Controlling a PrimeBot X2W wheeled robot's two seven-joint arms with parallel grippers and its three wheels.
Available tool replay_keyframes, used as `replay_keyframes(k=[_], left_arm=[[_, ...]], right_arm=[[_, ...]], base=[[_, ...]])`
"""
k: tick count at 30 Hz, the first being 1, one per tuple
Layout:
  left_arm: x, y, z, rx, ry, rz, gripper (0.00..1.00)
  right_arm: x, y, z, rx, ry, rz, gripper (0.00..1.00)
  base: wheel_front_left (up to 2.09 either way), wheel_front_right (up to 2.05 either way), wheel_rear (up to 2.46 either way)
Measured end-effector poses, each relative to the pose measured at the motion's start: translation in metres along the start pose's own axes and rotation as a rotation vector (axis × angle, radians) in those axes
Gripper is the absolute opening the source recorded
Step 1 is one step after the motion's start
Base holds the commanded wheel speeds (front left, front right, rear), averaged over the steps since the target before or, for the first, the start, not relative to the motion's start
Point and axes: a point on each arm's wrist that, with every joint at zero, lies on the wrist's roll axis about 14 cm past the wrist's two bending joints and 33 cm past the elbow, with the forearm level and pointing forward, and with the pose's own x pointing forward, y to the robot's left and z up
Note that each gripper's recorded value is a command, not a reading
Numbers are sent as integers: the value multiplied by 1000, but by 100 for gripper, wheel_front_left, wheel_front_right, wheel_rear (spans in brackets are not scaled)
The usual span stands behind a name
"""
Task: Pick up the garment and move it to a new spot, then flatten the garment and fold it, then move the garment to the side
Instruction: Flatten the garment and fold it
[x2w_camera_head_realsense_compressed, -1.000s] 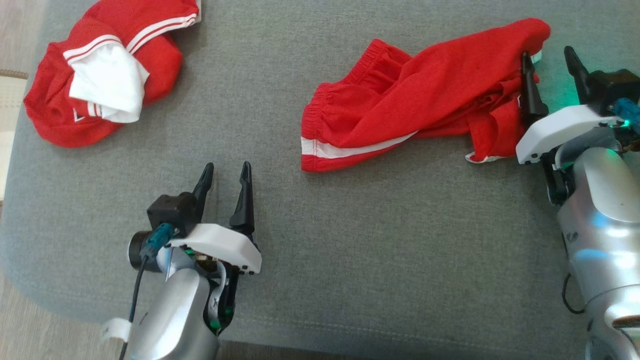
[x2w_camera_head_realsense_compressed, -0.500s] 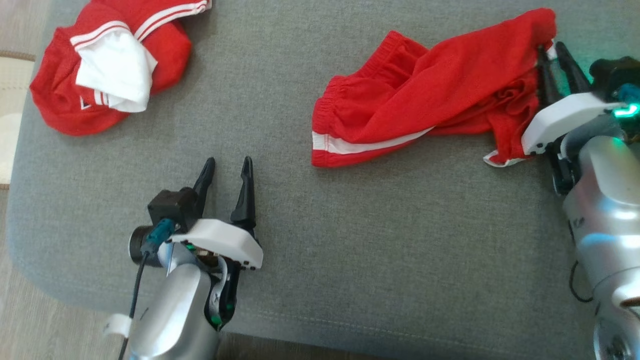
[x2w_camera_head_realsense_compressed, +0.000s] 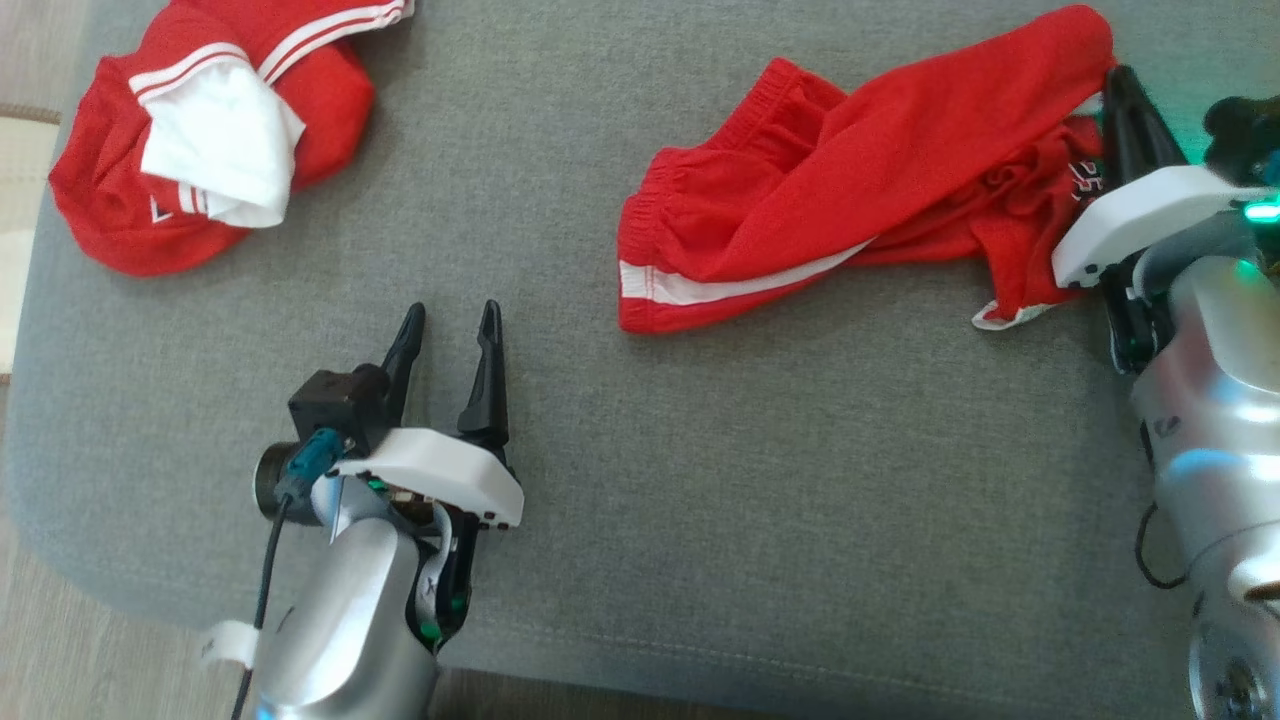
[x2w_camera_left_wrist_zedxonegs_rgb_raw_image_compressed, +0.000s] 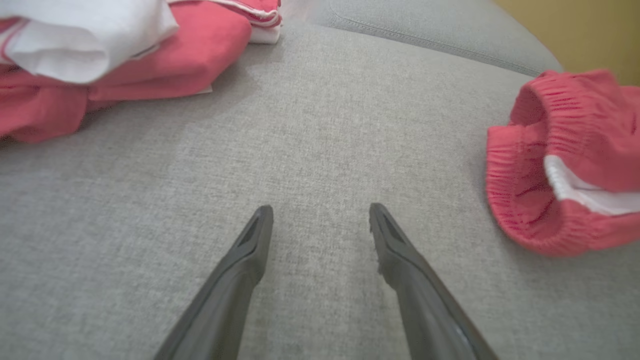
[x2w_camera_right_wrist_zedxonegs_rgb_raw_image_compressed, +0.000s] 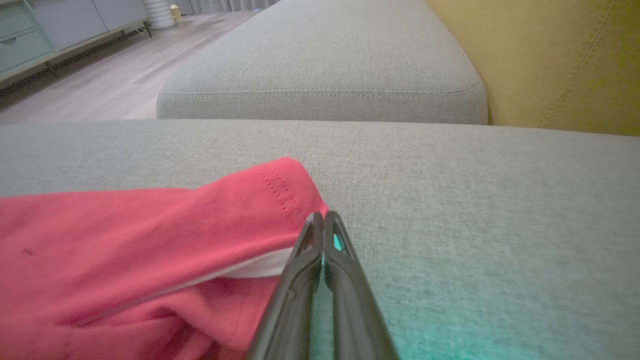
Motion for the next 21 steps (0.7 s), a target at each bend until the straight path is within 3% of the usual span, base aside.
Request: replay_keyframes(k=[11, 21], left_arm=[[0, -25, 16, -6, -46, -67, 100], [-13, -50, 17, -7, -50, -133, 100]], right_arm=[[-37, -3, 63, 100, -232, -9, 0], [-100, -6, 120, 176, -436, 11, 0]], base=[[0, 0, 0], [0, 0, 0]])
